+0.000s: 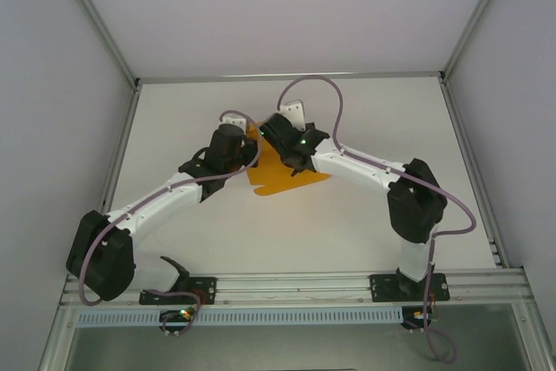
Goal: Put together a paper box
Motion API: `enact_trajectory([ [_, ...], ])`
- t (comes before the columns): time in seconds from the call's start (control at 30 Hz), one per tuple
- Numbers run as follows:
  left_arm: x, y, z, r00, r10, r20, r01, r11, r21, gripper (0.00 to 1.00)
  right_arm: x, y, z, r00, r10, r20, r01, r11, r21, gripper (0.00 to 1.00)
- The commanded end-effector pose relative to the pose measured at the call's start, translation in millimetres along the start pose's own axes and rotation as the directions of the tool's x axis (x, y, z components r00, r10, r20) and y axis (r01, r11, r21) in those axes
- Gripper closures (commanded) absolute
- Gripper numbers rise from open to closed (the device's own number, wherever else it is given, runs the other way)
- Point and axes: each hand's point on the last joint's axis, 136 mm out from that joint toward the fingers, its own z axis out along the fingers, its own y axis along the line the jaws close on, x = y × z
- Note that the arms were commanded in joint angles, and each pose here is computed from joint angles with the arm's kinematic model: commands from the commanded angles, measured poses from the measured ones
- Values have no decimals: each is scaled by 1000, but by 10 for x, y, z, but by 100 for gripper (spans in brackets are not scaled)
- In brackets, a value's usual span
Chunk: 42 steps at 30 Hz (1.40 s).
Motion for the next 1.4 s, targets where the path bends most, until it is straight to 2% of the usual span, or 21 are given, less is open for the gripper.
enact_trajectory([
  [0.0,-248,254,-181,996,-53,77,61,993,-103,100,251,-606,420,999,23,-32,-22,999,29,96],
  [0.1,-265,165,-171,994,-64,83,68,997,-47,100,56,-236,298,981,155,119,-114,948,-298,93],
  [0.2,-247,128,-160,995,-64,73,66,997,-30,100,-107,-100,144,953,229,197,-121,887,-445,81],
  [0.23,-248,118,-162,995,-66,73,68,997,-25,100,-134,-73,116,952,232,202,-115,877,-466,78],
  [0.3,-245,114,-158,995,-68,74,70,997,-23,100,-133,11,56,959,199,200,-72,858,-508,64],
  [0.47,-242,168,-148,995,-67,80,71,996,-48,100,-80,-13,-110,964,182,194,-47,837,-546,46],
  [0.57,-244,188,-144,994,-71,87,76,996,-57,100,-53,-65,-282,968,168,189,-29,817,-576,23],
  [0.7,-259,164,-129,995,-56,86,60,997,-44,100,-36,-151,-518,965,192,176,-42,783,-621,0],
  [0.9,-217,162,-60,999,19,46,-18,1000,-12,100,-149,-482,-905,913,367,178,-165,731,-662,0],
  [1.0,-142,49,28,991,132,-16,-130,985,110,100,-92,-737,-967,903,400,154,-233,759,-608,0],
  [1.07,20,-114,59,950,294,-109,-253,925,285,100,16,-868,-985,916,381,124,-253,790,-559,0],
  [1.1,90,-114,76,923,349,-161,-285,903,321,100,77,-911,-1004,925,365,108,-253,801,-542,0],
  [1.23,417,-77,151,748,584,-315,-430,789,440,100,347,-1139,-1079,934,350,73,-275,833,-480,0],
  [1.37,732,-135,196,557,752,-352,-522,647,556,100,579,-1332,-1112,939,339,61,-282,859,-426,0],
])
